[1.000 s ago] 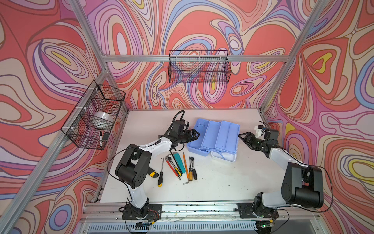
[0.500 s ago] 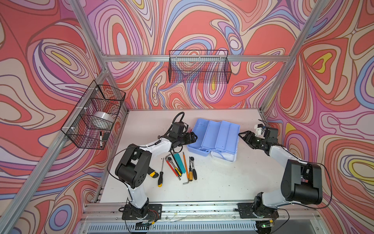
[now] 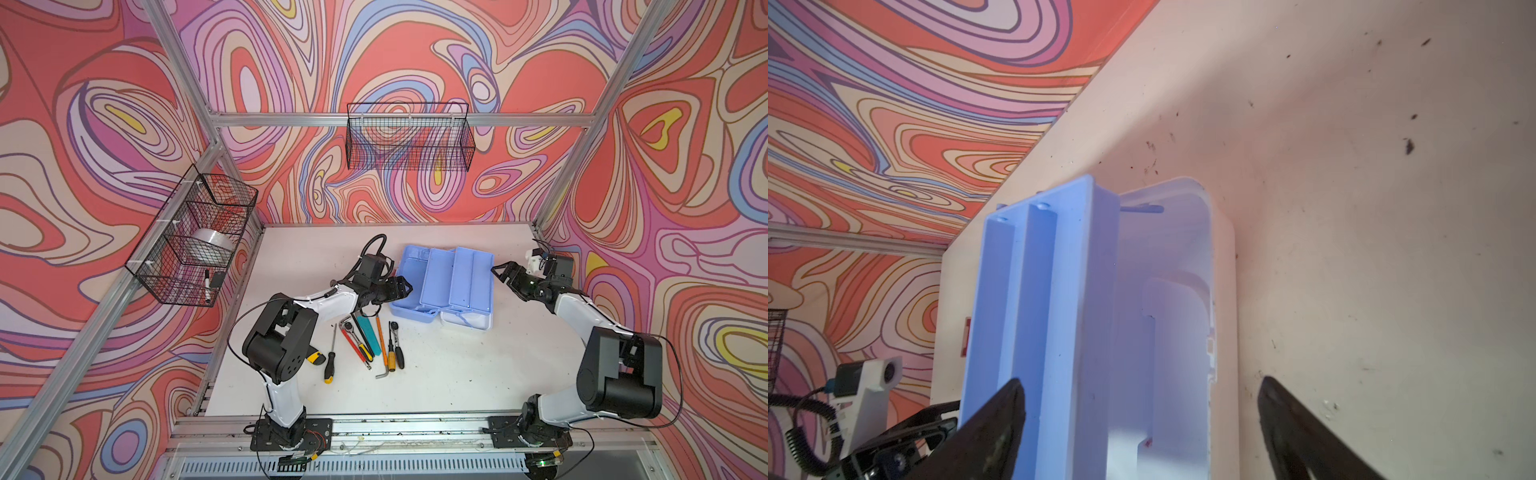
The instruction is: Pack the tool kit
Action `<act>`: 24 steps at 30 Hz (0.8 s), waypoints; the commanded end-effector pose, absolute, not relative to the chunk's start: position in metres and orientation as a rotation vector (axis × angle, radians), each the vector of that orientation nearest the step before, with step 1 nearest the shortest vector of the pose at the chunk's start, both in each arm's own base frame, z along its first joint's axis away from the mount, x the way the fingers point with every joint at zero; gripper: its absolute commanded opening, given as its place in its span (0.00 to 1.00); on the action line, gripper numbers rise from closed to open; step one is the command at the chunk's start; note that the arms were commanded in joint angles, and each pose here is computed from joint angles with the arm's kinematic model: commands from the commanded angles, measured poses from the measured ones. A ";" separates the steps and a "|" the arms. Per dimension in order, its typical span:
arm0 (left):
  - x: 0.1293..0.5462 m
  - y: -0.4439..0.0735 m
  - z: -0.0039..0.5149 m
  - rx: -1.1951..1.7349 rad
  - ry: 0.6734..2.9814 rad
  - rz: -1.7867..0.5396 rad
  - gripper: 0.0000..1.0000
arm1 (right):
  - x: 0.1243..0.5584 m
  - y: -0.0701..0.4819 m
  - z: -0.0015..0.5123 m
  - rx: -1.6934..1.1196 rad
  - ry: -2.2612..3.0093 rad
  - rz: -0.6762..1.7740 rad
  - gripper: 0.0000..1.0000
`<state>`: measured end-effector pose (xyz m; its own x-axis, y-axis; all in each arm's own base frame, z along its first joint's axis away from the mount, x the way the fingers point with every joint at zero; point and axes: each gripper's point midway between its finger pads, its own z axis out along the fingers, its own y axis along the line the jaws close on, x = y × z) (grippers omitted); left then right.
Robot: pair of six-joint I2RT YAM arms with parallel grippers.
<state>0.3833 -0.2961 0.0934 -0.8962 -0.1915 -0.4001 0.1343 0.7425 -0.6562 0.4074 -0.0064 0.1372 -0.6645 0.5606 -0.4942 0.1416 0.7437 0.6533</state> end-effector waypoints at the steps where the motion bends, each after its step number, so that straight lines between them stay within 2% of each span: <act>1: 0.376 -0.317 0.101 -0.021 2.468 -1.073 0.78 | 0.408 -0.021 0.151 0.519 2.217 0.615 0.96; 8: 0.364 -0.343 0.105 0.011 2.449 -1.149 0.78 | 0.402 -0.048 0.175 0.540 2.195 0.393 0.98; 13: 0.360 -0.359 0.103 0.039 2.449 -1.205 0.78 | 0.398 -0.051 0.195 0.527 2.163 0.364 0.98; 20: 0.349 -0.373 0.112 0.072 2.417 -1.278 0.79 | 0.390 -0.025 0.209 0.427 2.148 0.508 0.84; 24: 0.342 -0.363 0.124 0.058 2.372 -1.274 0.82 | 0.382 -0.007 0.216 0.379 2.146 0.499 0.81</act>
